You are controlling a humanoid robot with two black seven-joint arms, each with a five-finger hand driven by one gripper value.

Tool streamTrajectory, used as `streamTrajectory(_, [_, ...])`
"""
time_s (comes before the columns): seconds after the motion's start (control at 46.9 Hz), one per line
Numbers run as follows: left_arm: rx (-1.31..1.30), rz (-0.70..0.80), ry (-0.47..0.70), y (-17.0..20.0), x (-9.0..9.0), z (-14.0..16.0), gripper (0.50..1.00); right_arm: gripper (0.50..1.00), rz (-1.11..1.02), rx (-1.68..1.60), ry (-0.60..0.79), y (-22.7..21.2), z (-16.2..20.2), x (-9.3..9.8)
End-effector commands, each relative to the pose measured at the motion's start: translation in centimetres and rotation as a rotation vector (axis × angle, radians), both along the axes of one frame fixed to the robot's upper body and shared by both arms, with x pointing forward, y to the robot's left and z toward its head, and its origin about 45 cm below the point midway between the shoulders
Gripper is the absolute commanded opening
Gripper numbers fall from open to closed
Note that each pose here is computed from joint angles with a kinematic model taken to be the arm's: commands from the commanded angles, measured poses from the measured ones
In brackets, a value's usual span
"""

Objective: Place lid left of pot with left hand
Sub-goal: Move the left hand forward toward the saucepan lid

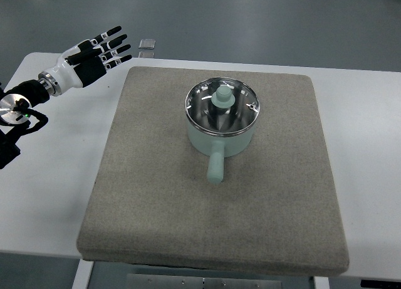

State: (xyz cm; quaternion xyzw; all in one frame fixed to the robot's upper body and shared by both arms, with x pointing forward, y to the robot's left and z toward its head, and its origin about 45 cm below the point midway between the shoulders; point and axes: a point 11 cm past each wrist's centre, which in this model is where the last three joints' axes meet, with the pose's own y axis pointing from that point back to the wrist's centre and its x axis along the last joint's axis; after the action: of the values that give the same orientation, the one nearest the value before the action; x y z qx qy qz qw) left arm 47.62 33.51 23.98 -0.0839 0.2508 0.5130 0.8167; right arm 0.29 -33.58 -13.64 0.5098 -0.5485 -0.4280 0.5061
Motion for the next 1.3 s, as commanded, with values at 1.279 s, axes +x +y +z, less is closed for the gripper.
streamTrajectory(1.279, [0.64, -0.348, -0.242, -6.5, 1.9, 8.1, 0.994, 0.924, 0.0, 0.0, 0.0, 0.0, 0.0, 0.0])
